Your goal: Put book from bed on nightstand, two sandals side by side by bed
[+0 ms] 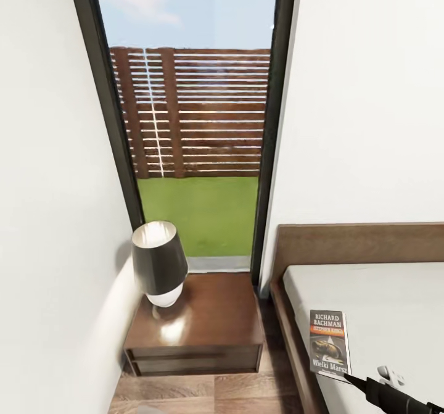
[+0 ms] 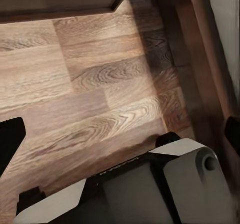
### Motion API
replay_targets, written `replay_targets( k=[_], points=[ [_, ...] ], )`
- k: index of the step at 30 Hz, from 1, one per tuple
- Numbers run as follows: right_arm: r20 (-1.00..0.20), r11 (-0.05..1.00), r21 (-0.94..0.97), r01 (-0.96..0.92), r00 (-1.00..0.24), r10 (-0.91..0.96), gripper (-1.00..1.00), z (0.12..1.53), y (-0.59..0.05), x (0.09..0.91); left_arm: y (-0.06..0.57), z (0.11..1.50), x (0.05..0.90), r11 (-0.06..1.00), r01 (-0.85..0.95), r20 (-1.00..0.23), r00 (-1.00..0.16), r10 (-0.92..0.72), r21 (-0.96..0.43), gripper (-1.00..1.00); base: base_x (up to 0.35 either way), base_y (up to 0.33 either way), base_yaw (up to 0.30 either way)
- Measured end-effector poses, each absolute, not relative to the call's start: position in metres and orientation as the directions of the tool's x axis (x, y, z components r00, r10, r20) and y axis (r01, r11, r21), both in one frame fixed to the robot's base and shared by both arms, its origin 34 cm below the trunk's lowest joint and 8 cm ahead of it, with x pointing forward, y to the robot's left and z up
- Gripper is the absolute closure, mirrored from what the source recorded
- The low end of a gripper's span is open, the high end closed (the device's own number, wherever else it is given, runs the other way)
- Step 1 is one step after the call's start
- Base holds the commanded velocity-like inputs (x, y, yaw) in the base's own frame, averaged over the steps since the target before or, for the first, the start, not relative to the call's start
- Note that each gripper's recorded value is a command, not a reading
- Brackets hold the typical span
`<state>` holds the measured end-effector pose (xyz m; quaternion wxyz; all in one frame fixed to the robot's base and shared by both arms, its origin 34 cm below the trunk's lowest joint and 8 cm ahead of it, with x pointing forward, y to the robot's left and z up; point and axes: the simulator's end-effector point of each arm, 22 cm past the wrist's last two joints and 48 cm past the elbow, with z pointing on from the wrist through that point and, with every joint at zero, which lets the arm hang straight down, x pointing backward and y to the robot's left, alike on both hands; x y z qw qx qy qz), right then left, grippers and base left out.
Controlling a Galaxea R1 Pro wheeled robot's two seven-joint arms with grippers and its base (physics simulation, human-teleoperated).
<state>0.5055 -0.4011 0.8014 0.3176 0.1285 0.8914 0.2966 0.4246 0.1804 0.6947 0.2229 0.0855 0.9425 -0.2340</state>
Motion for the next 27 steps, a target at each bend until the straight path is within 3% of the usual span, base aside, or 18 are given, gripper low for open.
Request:
replay_targets(
  k=[8, 15, 22, 27],
  points=[
    [-0.491, 0.790, 0.612, 0.042, -0.762, 0.421, 1.00, 0.802, -0.401, 0.506, 0.162, 0.735, 0.476, 0.825, 0.325, -0.505, -0.862, 0.057, -0.462, -1.00, 0.132, 0.000, 0.000],
    [-0.491, 0.790, 0.612, 0.043, -0.762, 0.422, 1.00, 0.802, -0.402, 0.507, 0.141, 0.747, 0.457, 0.737, 0.350, -0.466, -0.883, 0.054, -0.578, -1.00, 0.036, 0.000, 0.000],
    [-0.491, 0.787, 0.615, 0.039, -0.763, 0.421, 1.00, 0.802, -0.400, 0.507, 0.139, 0.746, 0.453, 0.732, 0.344, -0.457, -0.888, 0.050, -0.588, -1.00, 0.000, 0.000, 0.011],
    [-0.491, 0.787, 0.616, 0.038, -0.763, 0.421, 1.00, 0.802, -0.400, 0.507, 0.140, 0.746, 0.453, 0.733, 0.343, -0.457, -0.888, 0.050, -0.588, -1.00, 0.000, 0.000, 0.201]
  ],
)
